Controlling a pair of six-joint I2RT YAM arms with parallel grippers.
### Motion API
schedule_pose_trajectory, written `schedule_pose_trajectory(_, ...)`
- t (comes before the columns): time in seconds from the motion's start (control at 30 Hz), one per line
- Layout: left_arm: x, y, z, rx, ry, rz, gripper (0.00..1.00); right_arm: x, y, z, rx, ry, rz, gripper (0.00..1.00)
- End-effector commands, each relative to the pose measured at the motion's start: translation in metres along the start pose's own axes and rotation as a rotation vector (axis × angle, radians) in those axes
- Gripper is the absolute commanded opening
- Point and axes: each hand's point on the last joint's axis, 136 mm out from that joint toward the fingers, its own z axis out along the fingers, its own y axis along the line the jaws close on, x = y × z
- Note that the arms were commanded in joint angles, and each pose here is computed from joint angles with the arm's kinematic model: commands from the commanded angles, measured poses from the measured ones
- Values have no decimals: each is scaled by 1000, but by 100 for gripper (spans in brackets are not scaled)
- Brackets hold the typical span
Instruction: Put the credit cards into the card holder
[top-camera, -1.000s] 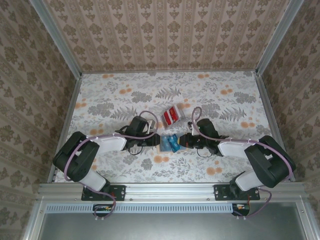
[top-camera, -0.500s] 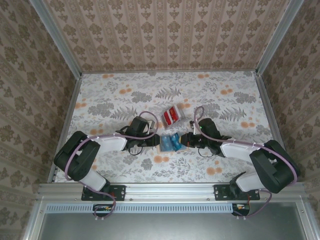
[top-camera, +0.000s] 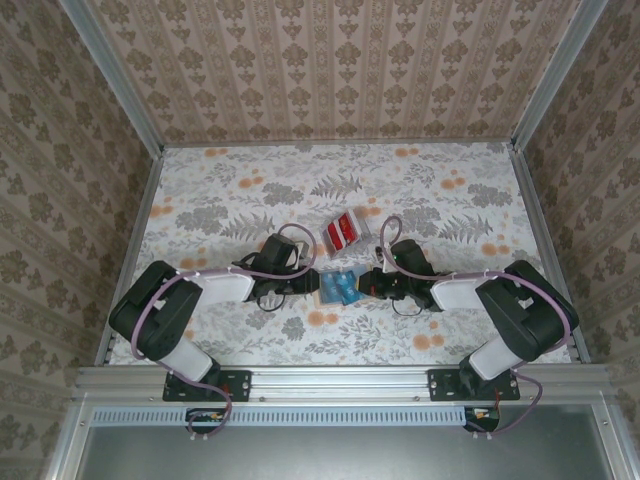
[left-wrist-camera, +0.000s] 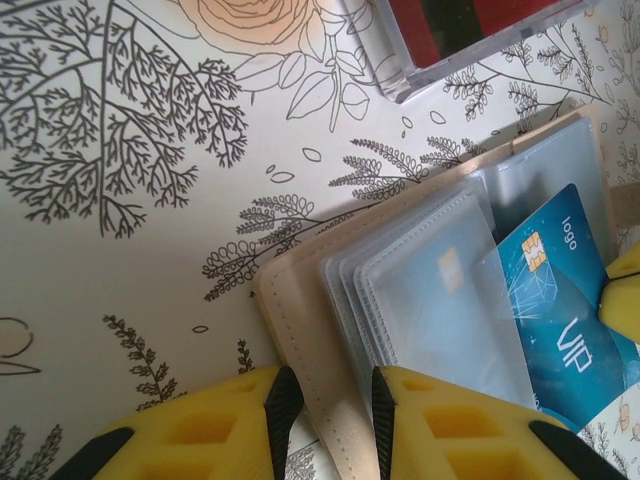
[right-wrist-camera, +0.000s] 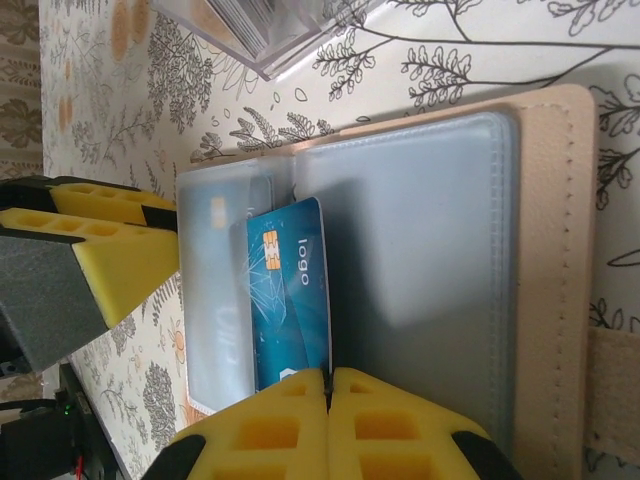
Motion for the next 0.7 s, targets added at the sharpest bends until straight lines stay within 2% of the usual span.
schedule_pose_trajectory(0.0,10,4,9,-10,35,-22,30,-1,4,1,-1,3,7,8)
schedule_pose_trajectory(0.3,10,3,12,-8,43,-19,30,-10,-9,0,72,-58,11,8)
schedule_pose_trajectory(0.67,9,1,13,-6,39,-23,30,-10,-8,5,87,-57,24,8)
